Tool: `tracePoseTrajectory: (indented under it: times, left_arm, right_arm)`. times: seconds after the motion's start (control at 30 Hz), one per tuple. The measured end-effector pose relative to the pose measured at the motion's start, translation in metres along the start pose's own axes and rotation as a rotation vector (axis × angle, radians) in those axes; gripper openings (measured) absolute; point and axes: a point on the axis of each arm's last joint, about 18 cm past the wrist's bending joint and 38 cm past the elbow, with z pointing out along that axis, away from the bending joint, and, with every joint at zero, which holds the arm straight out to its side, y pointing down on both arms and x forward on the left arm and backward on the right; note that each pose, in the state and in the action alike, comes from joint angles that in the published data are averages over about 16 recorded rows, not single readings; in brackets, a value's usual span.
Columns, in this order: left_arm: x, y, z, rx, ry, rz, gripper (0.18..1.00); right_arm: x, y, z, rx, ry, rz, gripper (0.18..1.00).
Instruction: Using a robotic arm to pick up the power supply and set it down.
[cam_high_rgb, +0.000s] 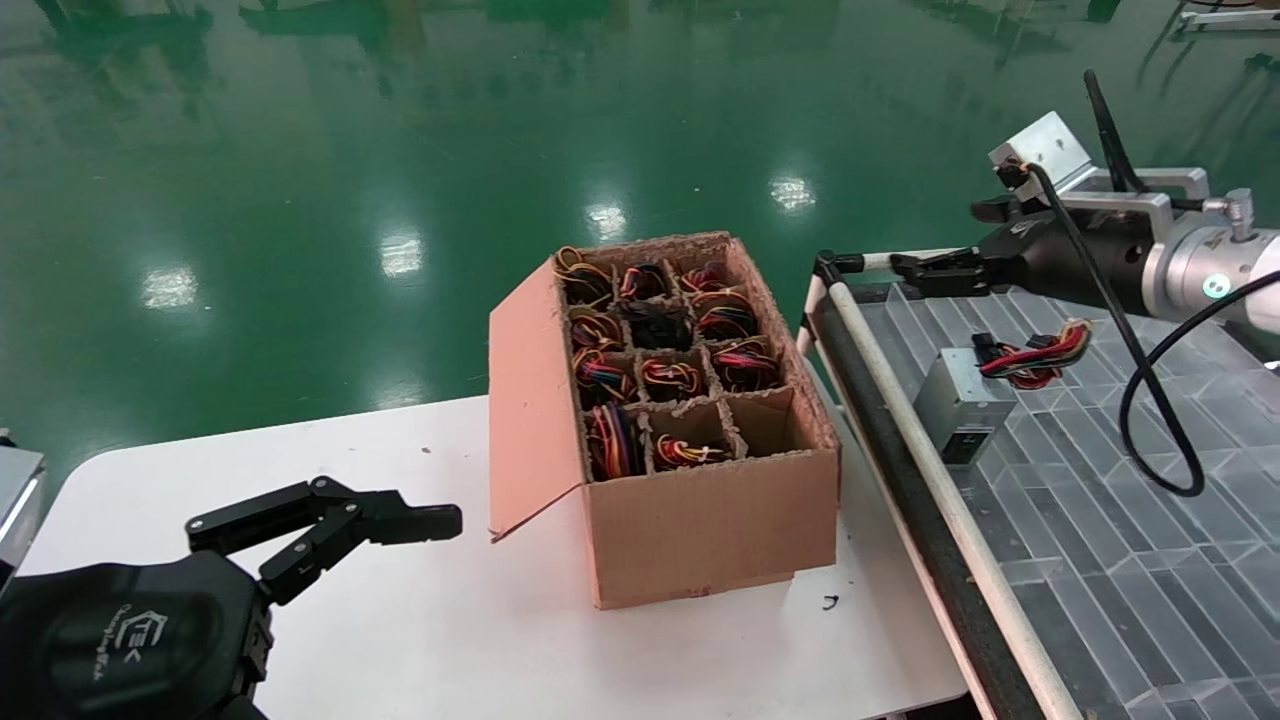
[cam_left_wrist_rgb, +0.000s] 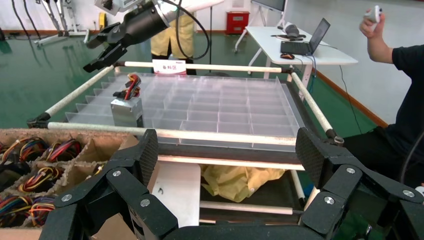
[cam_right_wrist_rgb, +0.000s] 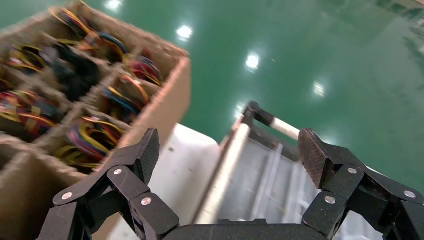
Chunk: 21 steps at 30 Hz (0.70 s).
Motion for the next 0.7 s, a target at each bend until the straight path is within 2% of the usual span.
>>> tracePoseTrajectory:
  times: [0.33,0.7]
  left_arm:
    - [0.000,0.000,0.000,0.000,0.000,0.000,1.000]
    - [0.000,0.000,0.000,0.000,0.000,0.000,1.000]
  right_arm:
    - [-0.035,0.008,-0.014,0.120,-0.155,0.051,1.000]
    - [-0.076,0.013,-0.046,0.240,-0.336,0.077,1.000]
